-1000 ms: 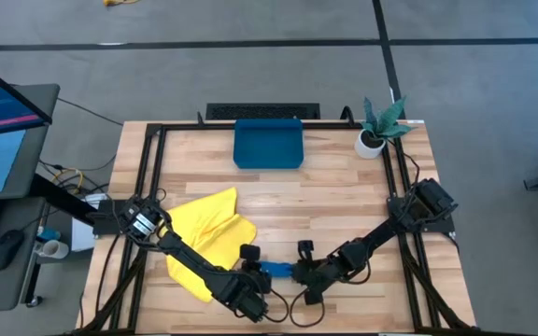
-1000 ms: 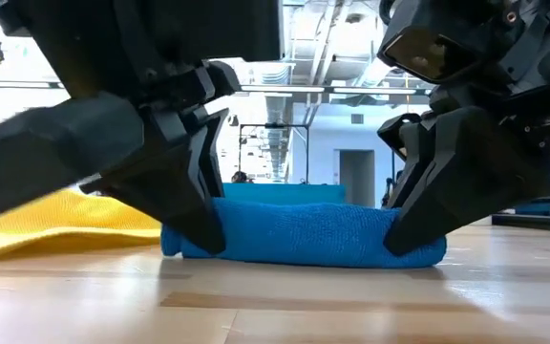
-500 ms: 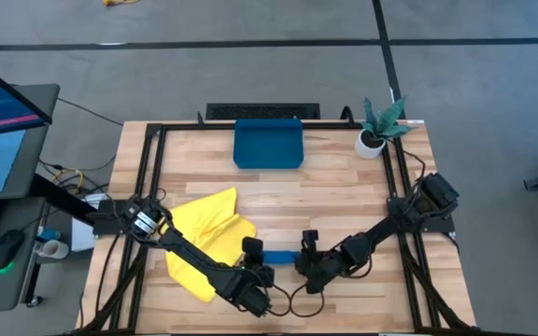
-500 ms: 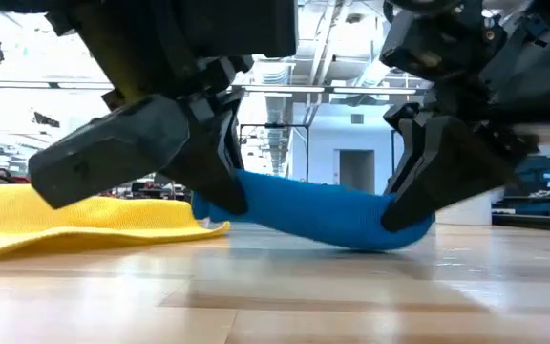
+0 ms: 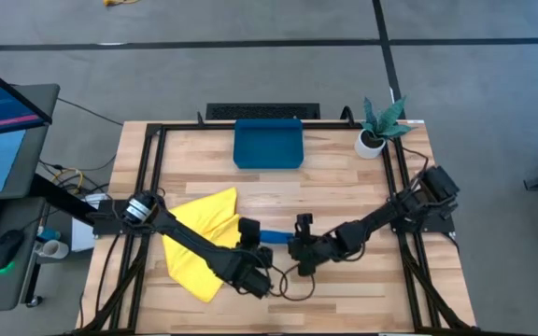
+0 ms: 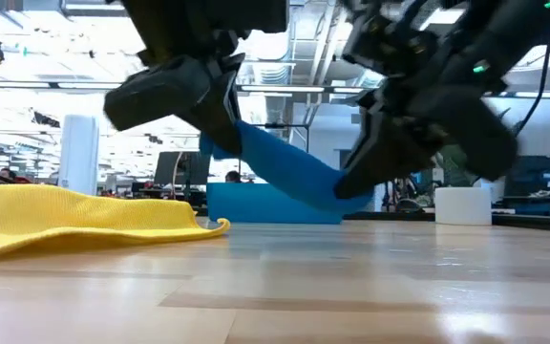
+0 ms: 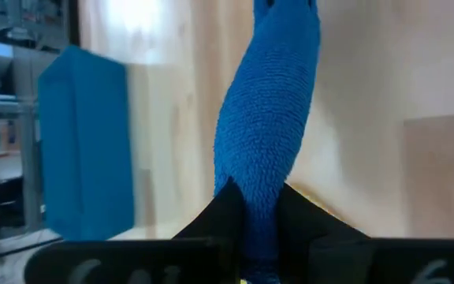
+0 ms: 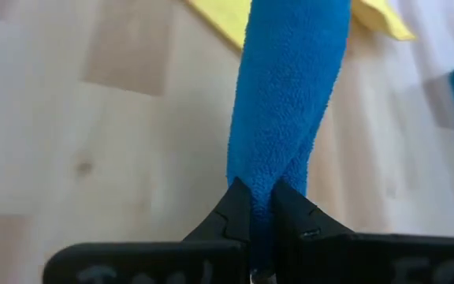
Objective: Roll microfiber towels into tight, uniform cylinder then place into a basket
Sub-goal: Put the rolled blue microfiber cloth into the blue bin
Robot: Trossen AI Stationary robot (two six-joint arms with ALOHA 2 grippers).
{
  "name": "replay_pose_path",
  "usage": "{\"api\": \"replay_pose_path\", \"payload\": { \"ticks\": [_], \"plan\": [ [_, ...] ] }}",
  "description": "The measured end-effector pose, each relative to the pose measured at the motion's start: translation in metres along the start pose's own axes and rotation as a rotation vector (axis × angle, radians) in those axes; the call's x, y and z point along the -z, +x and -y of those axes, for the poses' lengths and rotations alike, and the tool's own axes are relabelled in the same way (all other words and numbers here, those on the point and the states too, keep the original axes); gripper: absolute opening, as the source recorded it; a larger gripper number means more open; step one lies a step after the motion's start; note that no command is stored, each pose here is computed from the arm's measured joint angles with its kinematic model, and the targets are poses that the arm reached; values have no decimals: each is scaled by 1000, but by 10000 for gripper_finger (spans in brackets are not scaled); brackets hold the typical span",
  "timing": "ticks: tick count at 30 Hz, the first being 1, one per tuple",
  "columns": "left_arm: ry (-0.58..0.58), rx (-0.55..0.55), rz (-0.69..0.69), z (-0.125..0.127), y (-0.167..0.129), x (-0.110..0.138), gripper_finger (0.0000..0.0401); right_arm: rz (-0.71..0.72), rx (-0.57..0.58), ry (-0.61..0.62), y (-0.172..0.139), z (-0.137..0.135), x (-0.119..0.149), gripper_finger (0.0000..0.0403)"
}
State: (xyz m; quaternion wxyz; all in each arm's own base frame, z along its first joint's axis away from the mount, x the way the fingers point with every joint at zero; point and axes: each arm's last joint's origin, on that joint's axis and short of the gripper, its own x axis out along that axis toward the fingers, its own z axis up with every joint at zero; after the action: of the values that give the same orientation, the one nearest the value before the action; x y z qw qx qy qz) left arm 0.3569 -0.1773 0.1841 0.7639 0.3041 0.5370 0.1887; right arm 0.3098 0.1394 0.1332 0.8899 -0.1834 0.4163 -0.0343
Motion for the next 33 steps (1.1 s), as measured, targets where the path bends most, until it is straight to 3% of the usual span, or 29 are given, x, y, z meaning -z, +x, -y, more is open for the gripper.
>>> {"api": "replay_pose_path", "payload": {
  "ticks": [9, 22, 33],
  "plan": [
    [9, -48, -82, -39, 26, 10, 28, -17, 93, -17, -4, 47, -7, 34],
    [-68, -93, -62, -118, 43, 29, 26, -6, 219, -72, 1, 121, -12, 34],
    [-86, -91, -64, -170, 96, 51, 28, -52, 290, -85, 12, 190, -3, 34]
  ]
}}
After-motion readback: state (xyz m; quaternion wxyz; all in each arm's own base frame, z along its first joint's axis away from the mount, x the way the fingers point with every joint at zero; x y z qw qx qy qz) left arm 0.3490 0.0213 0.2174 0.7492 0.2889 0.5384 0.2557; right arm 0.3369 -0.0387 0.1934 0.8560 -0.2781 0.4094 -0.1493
